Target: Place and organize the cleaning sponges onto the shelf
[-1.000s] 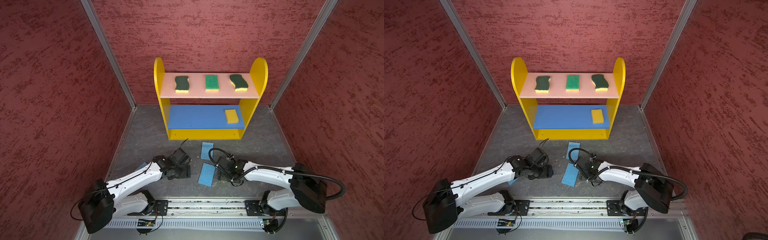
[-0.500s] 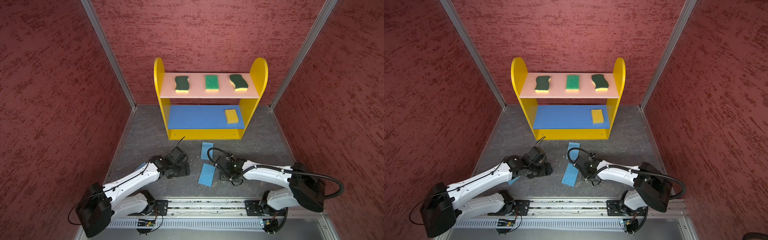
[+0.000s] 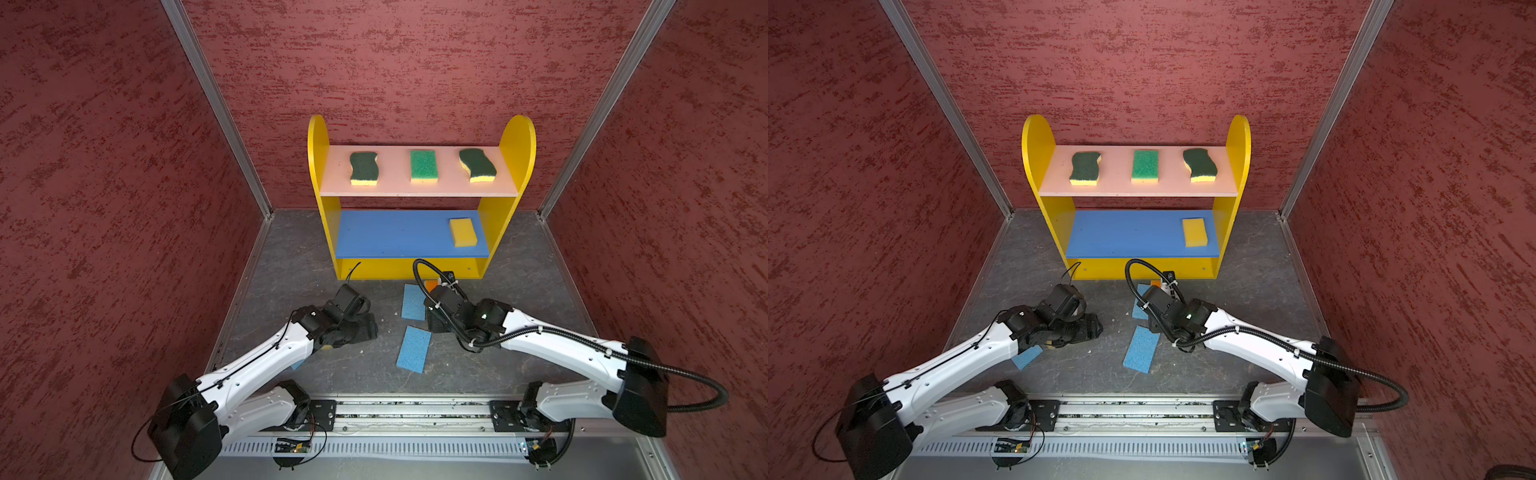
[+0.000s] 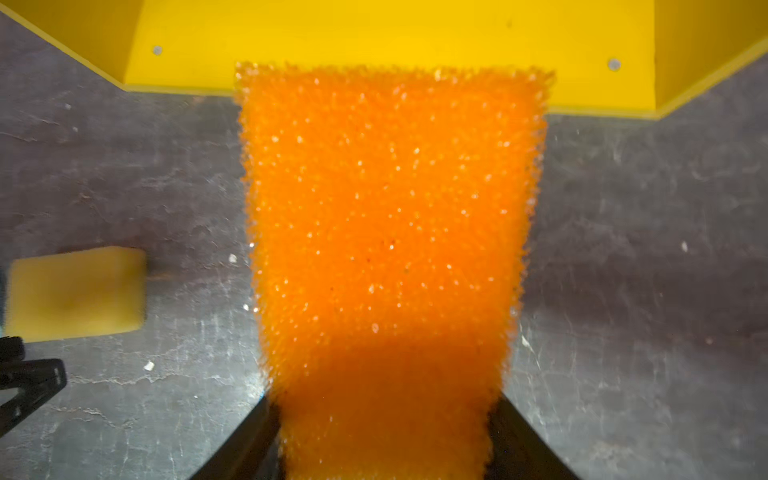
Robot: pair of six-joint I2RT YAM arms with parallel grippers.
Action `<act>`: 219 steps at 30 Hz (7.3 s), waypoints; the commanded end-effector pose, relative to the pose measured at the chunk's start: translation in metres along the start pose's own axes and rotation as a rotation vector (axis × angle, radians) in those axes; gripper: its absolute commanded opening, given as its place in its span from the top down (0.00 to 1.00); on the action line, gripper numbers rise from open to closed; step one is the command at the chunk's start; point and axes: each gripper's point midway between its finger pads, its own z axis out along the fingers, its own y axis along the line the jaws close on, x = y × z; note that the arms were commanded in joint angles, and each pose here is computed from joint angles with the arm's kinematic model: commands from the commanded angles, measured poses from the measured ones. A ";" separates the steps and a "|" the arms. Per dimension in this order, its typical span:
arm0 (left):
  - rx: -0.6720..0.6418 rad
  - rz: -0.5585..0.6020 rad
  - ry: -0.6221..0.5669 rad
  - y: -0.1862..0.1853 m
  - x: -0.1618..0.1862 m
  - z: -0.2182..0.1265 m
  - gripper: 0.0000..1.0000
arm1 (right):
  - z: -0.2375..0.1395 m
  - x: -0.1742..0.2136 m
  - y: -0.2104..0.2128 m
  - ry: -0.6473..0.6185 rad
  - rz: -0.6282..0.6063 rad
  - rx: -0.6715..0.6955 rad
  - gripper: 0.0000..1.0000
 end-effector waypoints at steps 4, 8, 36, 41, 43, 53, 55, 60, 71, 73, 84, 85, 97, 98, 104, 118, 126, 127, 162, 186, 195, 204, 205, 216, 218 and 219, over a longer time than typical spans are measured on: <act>0.055 0.000 -0.089 -0.010 -0.027 -0.015 0.16 | 0.002 -0.060 0.023 -0.147 -0.075 -0.026 0.35; 0.055 -0.015 -0.103 -0.007 -0.032 -0.015 0.16 | 0.008 -0.090 0.023 -0.222 -0.054 -0.030 0.36; 0.039 -0.036 -0.122 0.011 -0.052 -0.011 0.16 | 0.059 -0.193 0.005 -0.415 -0.026 0.047 0.36; 0.038 -0.039 -0.116 0.012 -0.052 -0.010 0.16 | 0.067 -0.194 0.001 -0.421 -0.047 0.071 0.36; 0.040 -0.039 -0.118 0.011 -0.054 -0.011 0.16 | 0.070 -0.195 -0.001 -0.421 -0.050 0.076 0.36; 0.043 -0.044 -0.121 0.010 -0.054 -0.013 0.16 | 0.084 -0.199 -0.001 -0.435 -0.055 0.074 0.36; 0.043 -0.045 -0.122 0.010 -0.055 -0.014 0.16 | 0.087 -0.201 0.000 -0.434 -0.055 0.075 0.36; 0.033 -0.045 -0.119 0.012 -0.054 -0.013 0.16 | 0.094 -0.200 0.000 -0.419 -0.055 0.089 0.36; 0.038 -0.044 -0.108 0.011 -0.055 -0.007 0.16 | 0.096 -0.208 -0.001 -0.437 -0.040 0.094 0.36; 0.040 -0.044 -0.107 0.010 -0.055 -0.007 0.16 | 0.099 -0.208 -0.002 -0.437 -0.037 0.099 0.36; 0.034 -0.045 -0.103 0.010 -0.056 -0.006 0.16 | 0.109 -0.210 -0.005 -0.435 -0.023 0.112 0.34; 0.034 -0.045 -0.102 0.010 -0.056 -0.005 0.16 | 0.109 -0.211 -0.005 -0.434 -0.023 0.112 0.34; 0.040 -0.041 -0.098 0.009 -0.057 0.001 0.16 | 0.122 -0.204 -0.013 -0.401 0.013 0.132 0.32; 0.039 -0.041 -0.098 0.009 -0.057 0.001 0.16 | 0.123 -0.205 -0.013 -0.400 0.016 0.131 0.32; 0.033 -0.046 -0.091 0.009 -0.058 0.003 0.16 | 0.124 -0.206 -0.012 -0.393 0.014 0.133 0.29; 0.027 -0.045 -0.090 0.011 -0.057 0.003 0.16 | 0.122 -0.207 -0.008 -0.382 0.015 0.110 0.22; 0.026 -0.045 -0.100 0.012 -0.058 -0.001 0.16 | 0.119 -0.208 0.000 -0.372 0.018 0.066 0.19; 0.028 -0.045 -0.101 0.011 -0.057 -0.001 0.16 | 0.119 -0.208 0.001 -0.370 0.018 0.062 0.19; -0.069 -0.054 -0.086 0.032 -0.046 -0.019 0.16 | 0.047 -0.192 0.014 -0.358 -0.016 -0.099 0.06; -0.289 -0.397 0.017 0.113 -0.022 -0.017 0.13 | 0.016 -0.083 -0.038 -0.179 0.081 -0.215 0.01; -0.247 -0.476 0.003 0.132 -0.029 0.003 0.14 | 0.016 -0.066 -0.054 -0.159 0.108 -0.179 0.01; -0.189 -0.469 -0.006 0.129 -0.028 0.024 0.15 | 0.018 -0.061 -0.063 -0.125 0.125 -0.129 0.01; -0.172 -0.470 -0.016 0.128 -0.029 0.024 0.15 | 0.018 -0.060 -0.064 -0.124 0.125 -0.123 0.01; -0.073 -0.462 -0.008 0.106 -0.017 0.024 0.15 | 0.028 -0.044 -0.074 -0.053 0.161 -0.063 0.01; -0.072 -0.441 0.000 0.100 -0.015 0.026 0.15 | 0.030 -0.040 -0.077 -0.043 0.167 -0.057 0.01; -0.071 -0.430 0.010 0.097 -0.013 0.027 0.14 | 0.030 -0.038 -0.077 -0.034 0.168 -0.053 0.01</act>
